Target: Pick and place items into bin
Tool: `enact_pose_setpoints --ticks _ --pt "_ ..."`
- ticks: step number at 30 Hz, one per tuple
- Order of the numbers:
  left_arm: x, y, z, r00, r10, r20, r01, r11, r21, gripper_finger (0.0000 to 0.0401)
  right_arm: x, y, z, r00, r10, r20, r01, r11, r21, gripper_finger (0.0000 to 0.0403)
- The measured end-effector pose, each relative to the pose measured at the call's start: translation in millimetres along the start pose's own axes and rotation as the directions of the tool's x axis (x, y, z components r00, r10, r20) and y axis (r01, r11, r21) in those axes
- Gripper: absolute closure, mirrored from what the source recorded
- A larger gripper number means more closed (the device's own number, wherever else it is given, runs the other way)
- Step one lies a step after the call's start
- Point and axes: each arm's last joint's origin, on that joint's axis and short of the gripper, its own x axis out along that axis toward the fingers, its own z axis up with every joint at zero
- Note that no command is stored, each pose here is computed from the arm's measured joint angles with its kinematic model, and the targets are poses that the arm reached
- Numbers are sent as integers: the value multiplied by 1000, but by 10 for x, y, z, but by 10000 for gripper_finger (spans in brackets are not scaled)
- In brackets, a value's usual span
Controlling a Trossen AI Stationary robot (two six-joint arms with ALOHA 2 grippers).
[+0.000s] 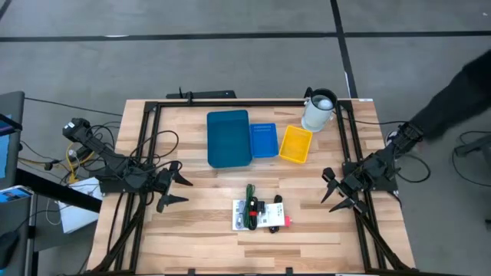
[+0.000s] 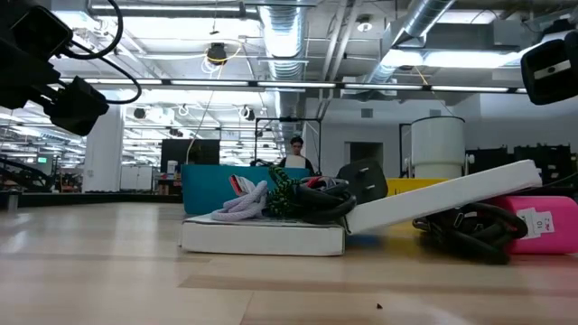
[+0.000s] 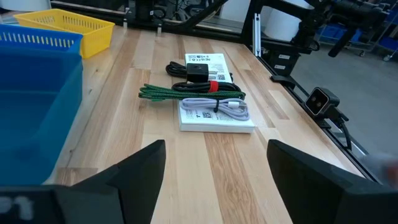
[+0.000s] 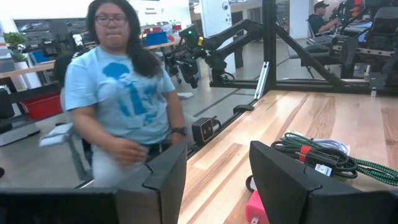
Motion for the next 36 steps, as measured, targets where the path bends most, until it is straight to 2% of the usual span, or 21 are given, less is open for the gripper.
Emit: enact_pose_setpoints --ticks 16,18,22,26,36 --pt "0 1 -1 1000 0 -1 0 1000 0 131 0 0 0 1000 0 0 0 1000 -2 233" --pt "0 1 -2 1000 1 -1 -1 1000 0 131 0 0 2 1000 0 2 0 998 -58 233" --pt "0 1 -1 1000 0 0 0 1000 0 131 0 2 22 1000 1 23 5 972 -237 233" --pt "0 0 0 1000 1 0 -1 1000 0 131 -3 4 68 997 -3 71 25 949 -315 233" --pt "0 0 -2 1000 0 -1 0 1000 0 131 -29 22 232 971 17 240 41 971 -235 233"
